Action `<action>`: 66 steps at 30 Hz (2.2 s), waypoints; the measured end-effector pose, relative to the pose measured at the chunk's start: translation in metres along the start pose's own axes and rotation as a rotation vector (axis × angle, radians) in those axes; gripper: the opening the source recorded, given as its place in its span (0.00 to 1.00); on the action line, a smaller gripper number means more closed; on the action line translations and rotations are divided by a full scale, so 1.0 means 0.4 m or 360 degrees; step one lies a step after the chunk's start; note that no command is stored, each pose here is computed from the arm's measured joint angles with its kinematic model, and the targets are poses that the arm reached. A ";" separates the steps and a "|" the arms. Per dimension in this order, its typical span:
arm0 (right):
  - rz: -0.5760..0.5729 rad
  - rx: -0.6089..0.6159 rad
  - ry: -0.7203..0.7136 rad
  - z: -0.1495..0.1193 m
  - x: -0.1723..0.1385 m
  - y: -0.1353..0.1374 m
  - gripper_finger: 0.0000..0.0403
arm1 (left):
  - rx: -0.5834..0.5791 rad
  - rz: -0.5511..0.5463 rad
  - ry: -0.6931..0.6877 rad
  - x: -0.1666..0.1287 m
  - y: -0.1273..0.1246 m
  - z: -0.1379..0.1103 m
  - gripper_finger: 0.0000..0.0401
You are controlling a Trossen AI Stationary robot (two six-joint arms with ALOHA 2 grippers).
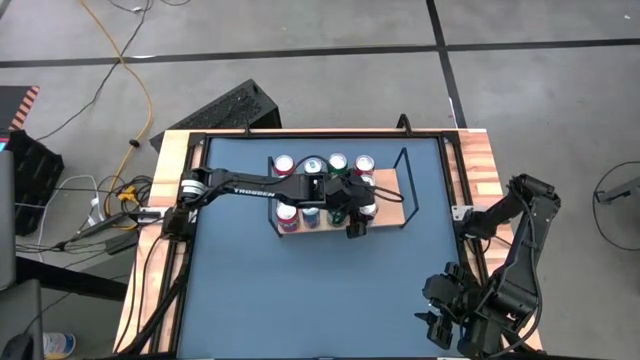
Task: Place canned beverage on shelf
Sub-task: Put the red soda can on the shelf aligned with other red soda cans
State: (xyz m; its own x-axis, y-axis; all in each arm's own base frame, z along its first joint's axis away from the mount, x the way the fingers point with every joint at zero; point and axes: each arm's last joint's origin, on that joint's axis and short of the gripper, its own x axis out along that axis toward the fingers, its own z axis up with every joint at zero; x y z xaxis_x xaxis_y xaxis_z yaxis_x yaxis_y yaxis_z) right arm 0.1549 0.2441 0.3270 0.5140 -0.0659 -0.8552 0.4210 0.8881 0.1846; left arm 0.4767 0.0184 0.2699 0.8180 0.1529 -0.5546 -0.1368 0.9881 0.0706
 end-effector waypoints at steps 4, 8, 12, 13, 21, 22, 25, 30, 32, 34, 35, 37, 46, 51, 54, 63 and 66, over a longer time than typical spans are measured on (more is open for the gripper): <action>0.0000 -0.0004 0.0000 0.000 0.000 0.000 0.70 | 0.0007 -0.0004 0.0005 0.001 0.007 -0.001 0.71; 0.0002 -0.0003 0.0000 0.000 0.000 0.000 0.70 | 0.0019 -0.0009 -0.0001 0.001 0.007 0.000 0.73; 0.0011 0.0002 -0.0001 0.000 0.000 0.002 0.70 | 0.0028 0.0026 0.0004 0.001 0.009 -0.001 0.78; 0.0011 0.0002 0.0000 0.000 0.000 0.002 0.70 | 0.0045 0.0041 0.0008 0.001 0.009 -0.001 0.79; 0.0011 0.0002 0.0000 0.000 0.000 0.002 0.70 | 0.0069 0.0037 0.0014 -0.005 0.010 0.001 0.82; 0.0011 0.0002 0.0000 0.000 0.000 0.002 0.70 | 0.0068 0.0037 0.0013 -0.005 0.010 0.001 0.82; 0.0011 -0.0012 0.0000 0.000 0.000 0.002 0.70 | 0.0069 0.0034 0.0011 -0.005 0.009 0.001 0.82; 0.0011 -0.0030 0.0000 0.000 0.000 0.002 0.70 | 0.0053 -0.0017 0.0014 -0.005 0.000 0.001 0.82; 0.0011 -0.0038 0.0000 0.000 0.000 0.002 0.70 | 0.0050 -0.0026 0.0013 -0.006 -0.008 0.001 0.82; 0.0010 -0.0042 0.0000 0.000 0.000 0.002 0.70 | 0.0056 -0.0038 0.0013 -0.008 -0.016 0.001 0.82; 0.0010 -0.0048 -0.0001 0.000 0.000 0.002 0.70 | 0.0058 -0.0045 0.0018 -0.009 -0.019 0.002 0.82; 0.0010 -0.0064 -0.0006 0.000 0.000 0.002 0.70 | 0.0059 -0.0057 0.0016 -0.014 -0.024 0.012 0.82; 0.0002 -0.0082 -0.0075 0.003 0.000 0.001 0.70 | 0.0182 0.0078 -0.0022 -0.040 -0.007 0.057 0.82; 0.0007 -0.0078 -0.0077 0.004 0.000 0.002 0.70 | 0.0191 0.0078 0.0034 -0.039 -0.004 0.049 0.82; 0.0007 -0.0079 -0.0077 0.004 0.000 0.002 0.70 | 0.0197 0.0078 0.0046 -0.039 -0.004 0.047 0.82; 0.0004 -0.0062 -0.0080 0.002 0.003 0.004 0.70 | 0.0214 -0.0205 -0.0116 -0.101 -0.065 0.088 0.75; -0.0006 -0.0061 -0.0081 0.000 0.008 0.007 0.70 | 0.0277 -0.0237 -0.0115 -0.110 -0.117 0.084 0.63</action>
State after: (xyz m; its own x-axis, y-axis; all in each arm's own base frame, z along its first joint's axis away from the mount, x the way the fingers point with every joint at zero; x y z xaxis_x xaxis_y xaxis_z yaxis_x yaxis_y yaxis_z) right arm 0.1578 0.2466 0.3246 0.5501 -0.0912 -0.8301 0.3944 0.9046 0.1620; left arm 0.4658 -0.0339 0.3190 0.8606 -0.0002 -0.5093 0.0817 0.9871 0.1376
